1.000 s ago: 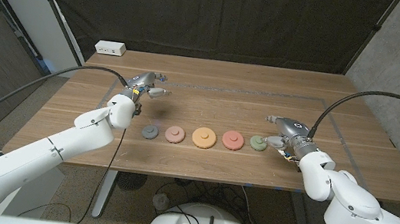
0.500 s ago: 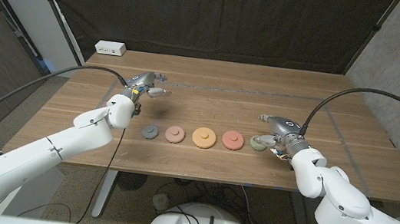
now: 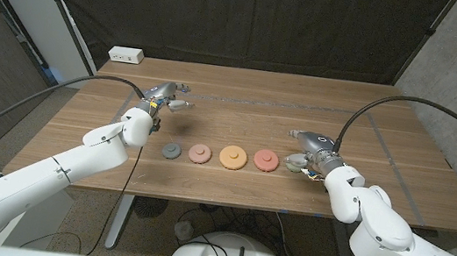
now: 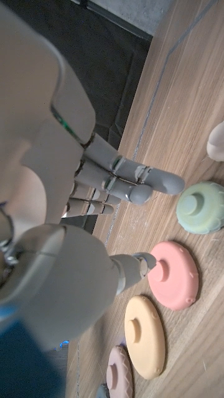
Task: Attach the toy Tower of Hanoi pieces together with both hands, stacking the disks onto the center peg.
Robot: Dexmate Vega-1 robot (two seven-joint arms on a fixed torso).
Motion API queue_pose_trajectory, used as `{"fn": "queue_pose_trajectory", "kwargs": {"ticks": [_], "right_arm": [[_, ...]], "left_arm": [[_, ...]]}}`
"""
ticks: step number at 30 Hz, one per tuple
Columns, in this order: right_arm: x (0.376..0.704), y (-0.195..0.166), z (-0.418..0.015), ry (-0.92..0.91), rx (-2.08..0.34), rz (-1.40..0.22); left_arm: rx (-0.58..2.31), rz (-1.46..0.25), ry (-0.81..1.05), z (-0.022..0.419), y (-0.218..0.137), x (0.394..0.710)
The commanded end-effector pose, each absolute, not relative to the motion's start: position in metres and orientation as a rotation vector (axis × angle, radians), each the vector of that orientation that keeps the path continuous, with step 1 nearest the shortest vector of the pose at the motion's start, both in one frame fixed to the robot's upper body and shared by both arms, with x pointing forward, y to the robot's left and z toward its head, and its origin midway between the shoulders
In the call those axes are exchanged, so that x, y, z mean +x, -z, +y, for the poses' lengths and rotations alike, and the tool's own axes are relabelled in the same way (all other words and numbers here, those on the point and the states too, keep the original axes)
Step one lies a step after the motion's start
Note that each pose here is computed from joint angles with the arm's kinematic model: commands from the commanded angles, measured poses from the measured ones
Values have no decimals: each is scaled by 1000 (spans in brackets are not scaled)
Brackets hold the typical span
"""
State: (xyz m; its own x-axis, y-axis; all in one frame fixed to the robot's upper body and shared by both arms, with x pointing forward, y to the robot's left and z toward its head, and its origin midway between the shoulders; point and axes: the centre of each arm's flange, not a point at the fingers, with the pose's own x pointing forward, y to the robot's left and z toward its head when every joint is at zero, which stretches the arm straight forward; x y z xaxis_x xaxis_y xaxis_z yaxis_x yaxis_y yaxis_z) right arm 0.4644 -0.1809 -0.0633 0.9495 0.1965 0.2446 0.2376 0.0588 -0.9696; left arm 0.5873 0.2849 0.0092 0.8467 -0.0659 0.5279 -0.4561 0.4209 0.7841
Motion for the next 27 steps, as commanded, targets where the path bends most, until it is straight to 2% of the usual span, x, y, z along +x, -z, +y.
{"fn": "queue_pose_trajectory", "kwargs": {"ticks": [1, 27], "right_arm": [[464, 62, -165, 14, -1541, -351], [469, 60, -137, -28, -1597, -290]], "left_arm": [[1116, -537, -261, 287, -9, 588], [1108, -541, -260, 293, -8, 589]]}}
